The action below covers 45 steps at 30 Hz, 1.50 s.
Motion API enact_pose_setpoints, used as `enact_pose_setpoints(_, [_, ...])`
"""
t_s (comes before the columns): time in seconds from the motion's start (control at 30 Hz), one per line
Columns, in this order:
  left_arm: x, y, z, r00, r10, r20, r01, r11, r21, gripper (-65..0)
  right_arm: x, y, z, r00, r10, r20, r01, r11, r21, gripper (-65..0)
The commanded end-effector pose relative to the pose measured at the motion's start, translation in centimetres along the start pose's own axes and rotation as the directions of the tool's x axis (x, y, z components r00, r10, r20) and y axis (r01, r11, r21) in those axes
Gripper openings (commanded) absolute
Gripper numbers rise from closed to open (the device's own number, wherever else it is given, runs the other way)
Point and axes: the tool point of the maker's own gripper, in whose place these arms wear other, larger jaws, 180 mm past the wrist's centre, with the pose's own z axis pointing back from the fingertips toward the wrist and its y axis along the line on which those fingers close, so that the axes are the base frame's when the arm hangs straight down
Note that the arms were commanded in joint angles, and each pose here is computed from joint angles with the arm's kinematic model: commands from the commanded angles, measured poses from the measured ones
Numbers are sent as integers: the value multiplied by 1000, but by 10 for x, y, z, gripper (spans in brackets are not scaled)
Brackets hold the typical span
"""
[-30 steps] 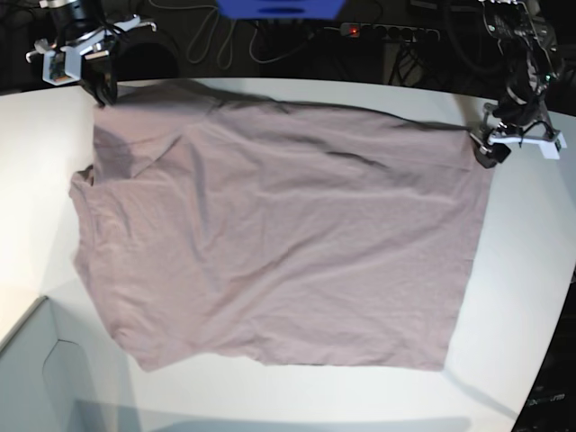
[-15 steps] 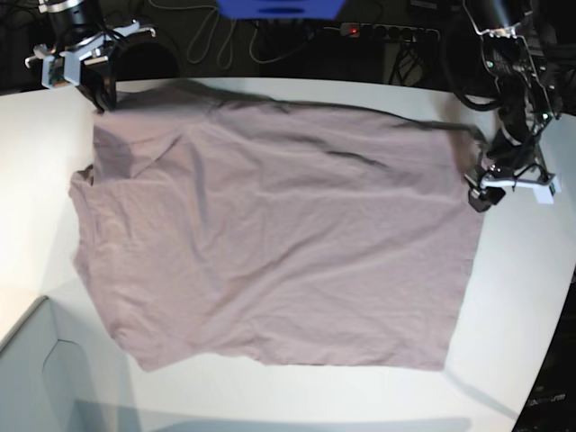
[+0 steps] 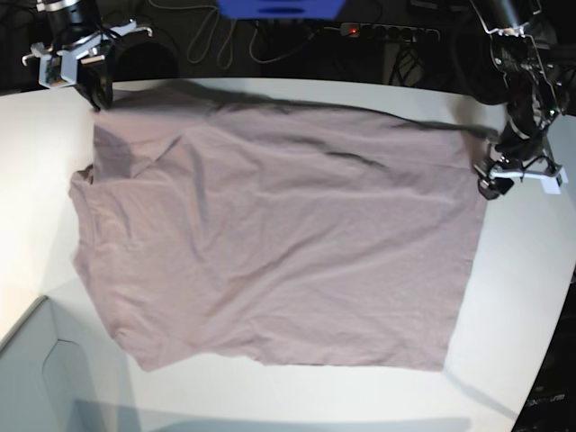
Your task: Layout the t-shirt on the table in an organized manner, then fold the t-shirt properly
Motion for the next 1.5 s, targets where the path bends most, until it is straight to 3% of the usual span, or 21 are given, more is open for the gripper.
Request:
enact_pose_setpoints(0.0, [16,-5,0,999,-6,41,6,1000,-21,-212,9,-1,3,999,-1,37,1,1000,1,-650])
enact_pose_setpoints(0.33, [-8,4,-1,1000,14,-16,-14,1000,-5,-212,9,-1,3,999,-1,37,1,1000,1,-650])
enact_pose_setpoints(0.83, [-55,48,27,994,6,-114,3,997,76,-212,9,0,3,999,-4,39,4,1000,4,-650])
enact_pose_setpoints(1.13, [-75,19,18,985,-42,-169,44,999,7,-215,10,1,2,999,-5,41,4,1000,7,-650])
enact_pose_setpoints(1.47, [-68,8,36,984,-104,-141,101,994,-28,-215,10,-1,3,999,-3,40,2,1000,1,-650])
